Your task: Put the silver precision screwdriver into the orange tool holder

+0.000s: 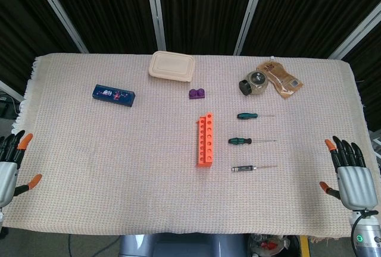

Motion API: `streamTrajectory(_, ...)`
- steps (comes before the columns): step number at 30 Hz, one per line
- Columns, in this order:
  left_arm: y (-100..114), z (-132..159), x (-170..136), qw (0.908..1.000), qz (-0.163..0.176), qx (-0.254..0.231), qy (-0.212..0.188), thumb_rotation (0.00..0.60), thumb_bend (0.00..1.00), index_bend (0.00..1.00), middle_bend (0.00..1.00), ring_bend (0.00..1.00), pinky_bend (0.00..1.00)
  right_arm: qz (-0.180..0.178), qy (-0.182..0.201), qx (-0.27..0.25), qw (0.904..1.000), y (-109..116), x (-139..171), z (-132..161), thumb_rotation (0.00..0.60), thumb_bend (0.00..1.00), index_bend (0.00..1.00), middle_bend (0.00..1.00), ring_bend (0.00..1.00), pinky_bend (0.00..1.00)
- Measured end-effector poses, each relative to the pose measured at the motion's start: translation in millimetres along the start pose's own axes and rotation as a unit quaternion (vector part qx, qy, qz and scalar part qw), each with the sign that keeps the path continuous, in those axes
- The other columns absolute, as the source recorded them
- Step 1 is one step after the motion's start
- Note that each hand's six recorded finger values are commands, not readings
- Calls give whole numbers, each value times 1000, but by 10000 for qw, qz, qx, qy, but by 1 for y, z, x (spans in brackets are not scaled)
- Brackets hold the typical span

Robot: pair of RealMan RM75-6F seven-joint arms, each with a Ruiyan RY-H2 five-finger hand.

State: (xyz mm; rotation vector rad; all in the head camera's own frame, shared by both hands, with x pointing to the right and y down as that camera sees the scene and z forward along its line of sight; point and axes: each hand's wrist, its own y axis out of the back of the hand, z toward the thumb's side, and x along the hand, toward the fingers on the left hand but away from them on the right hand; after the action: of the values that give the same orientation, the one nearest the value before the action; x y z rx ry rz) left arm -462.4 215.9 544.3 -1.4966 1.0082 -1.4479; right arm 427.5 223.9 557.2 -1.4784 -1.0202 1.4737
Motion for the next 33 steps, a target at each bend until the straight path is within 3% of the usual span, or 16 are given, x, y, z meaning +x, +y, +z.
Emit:
streamTrajectory(23,-1,2,-2,9999,-136,0,-35,600,181,0,0,0,0,56,72,-55,9999,-3,1,1,600,91,161,28,0,0)
streamTrajectory(33,-5,5,4,9998,-199,25,-98,600,182,0,0,0,0,94,146,-5,9998,-5,-2,7,600,167,267,50,0,0)
